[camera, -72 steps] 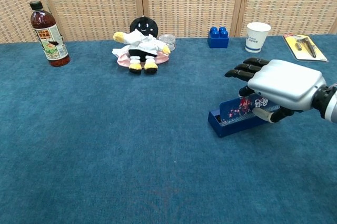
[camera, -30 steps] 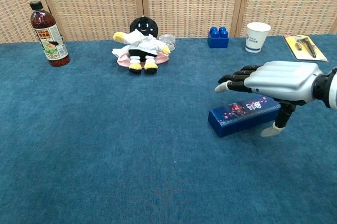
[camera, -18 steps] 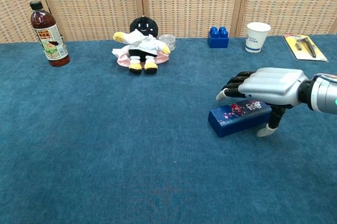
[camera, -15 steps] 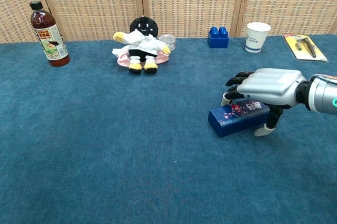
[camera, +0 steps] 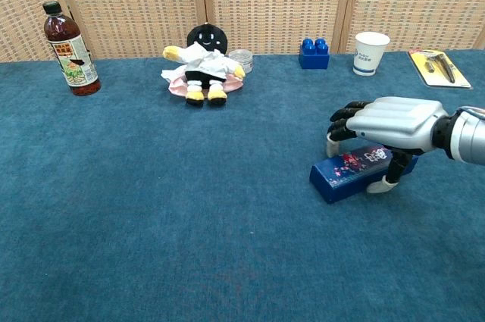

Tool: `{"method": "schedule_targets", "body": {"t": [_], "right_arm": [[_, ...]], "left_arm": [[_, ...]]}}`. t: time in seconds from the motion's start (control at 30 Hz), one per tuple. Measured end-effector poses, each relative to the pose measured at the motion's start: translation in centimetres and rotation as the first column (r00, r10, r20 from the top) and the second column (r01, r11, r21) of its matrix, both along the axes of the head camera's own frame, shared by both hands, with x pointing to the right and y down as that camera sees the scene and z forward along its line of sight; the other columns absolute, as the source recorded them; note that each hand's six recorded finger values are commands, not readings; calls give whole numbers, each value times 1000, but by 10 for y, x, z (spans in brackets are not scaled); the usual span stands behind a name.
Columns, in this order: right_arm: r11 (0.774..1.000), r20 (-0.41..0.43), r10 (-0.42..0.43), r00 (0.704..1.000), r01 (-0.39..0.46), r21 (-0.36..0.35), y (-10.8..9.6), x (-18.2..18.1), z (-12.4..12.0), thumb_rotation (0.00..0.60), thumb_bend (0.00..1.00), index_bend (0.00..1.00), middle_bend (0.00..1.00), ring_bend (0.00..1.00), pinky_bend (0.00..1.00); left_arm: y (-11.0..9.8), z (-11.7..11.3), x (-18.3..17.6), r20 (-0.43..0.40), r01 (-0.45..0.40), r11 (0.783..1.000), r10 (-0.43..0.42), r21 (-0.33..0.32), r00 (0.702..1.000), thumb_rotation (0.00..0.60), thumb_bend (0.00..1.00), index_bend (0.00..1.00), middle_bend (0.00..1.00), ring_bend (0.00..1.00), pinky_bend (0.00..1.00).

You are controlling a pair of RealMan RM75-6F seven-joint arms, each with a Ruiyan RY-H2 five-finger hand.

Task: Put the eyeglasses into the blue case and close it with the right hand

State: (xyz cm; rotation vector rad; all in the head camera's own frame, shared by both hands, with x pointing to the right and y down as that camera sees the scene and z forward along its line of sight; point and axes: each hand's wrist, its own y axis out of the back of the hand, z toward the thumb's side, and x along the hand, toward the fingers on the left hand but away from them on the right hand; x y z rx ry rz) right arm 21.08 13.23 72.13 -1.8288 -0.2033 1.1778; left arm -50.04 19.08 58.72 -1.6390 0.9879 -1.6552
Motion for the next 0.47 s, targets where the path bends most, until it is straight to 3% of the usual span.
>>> {"method": "schedule_targets", "body": {"t": [0.07,0.23,0.37,0.47], "right_arm": [[1000,5,14,1000,-14,-17,1,2,-6,600,11,0,0,0,23],[998,31,66,997,-66,-13,1,17,-36,600,0,0,0,0,11],[985,65,154,986,-159,73,-1,49,-70,600,0,0,0,0,2],[954,92,234,968,-247,168,2,83,-93,600,0,0,0,0,0]], "left_arm": [[0,0,1,-3,-1,1000,1,-1,1000,600,0,0,0,0,0],[0,-6,0,-9,1,1000,-1,18,1000,600,0,0,0,0,0],[0,-14,-2,6,1,998,-2,63,1000,600,0,0,0,0,0],[1,-24,-2,5,0,995,0,100,1000,600,0,0,0,0,0]]}}
